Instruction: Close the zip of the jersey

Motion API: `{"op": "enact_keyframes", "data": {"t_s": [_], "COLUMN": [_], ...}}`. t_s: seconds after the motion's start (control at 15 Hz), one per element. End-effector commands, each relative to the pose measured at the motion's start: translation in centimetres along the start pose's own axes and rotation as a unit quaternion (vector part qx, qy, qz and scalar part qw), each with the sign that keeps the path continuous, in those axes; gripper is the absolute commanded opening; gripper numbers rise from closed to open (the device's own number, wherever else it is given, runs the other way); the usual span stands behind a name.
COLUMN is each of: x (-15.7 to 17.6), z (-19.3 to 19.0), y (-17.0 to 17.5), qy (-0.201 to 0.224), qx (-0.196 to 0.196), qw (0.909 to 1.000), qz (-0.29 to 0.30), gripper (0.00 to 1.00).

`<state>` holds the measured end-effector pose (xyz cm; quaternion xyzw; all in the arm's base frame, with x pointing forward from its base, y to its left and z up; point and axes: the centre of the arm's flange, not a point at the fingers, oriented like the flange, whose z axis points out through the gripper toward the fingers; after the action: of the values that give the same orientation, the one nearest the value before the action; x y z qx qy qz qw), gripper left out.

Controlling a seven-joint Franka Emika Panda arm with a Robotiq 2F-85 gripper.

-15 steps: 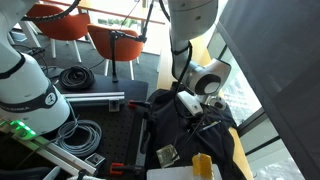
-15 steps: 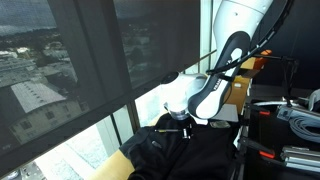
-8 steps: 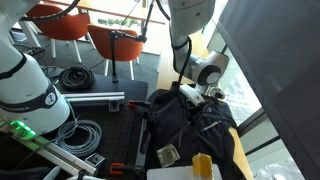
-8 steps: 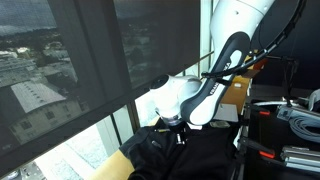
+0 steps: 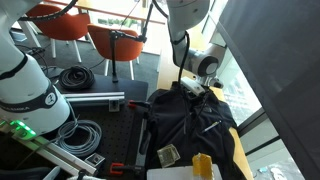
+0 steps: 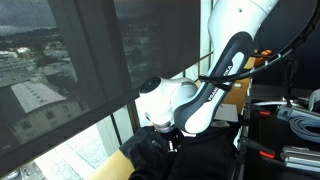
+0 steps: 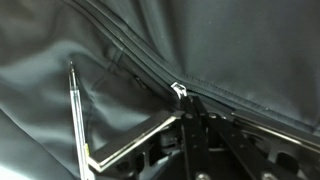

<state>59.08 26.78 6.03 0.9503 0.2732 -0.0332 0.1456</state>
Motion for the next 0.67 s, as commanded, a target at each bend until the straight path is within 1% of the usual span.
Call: {"op": "enact_keyframes", "data": {"t_s": [0.0,0.27,0.6], "x": [3.3,4.6,6.0], "z": [-1.1,-1.7,-3.6], "y": [-2.3,-5.0,-8.8], "qy": [0.022,0.027,0.040], "qx": [-0.009,-0.008,-0.010], "qw": [0.9996,0.9992,0.9979], "qz": [-0.012,-0.028,-0.050], "gripper": [0.01,0.01,0.01]}}
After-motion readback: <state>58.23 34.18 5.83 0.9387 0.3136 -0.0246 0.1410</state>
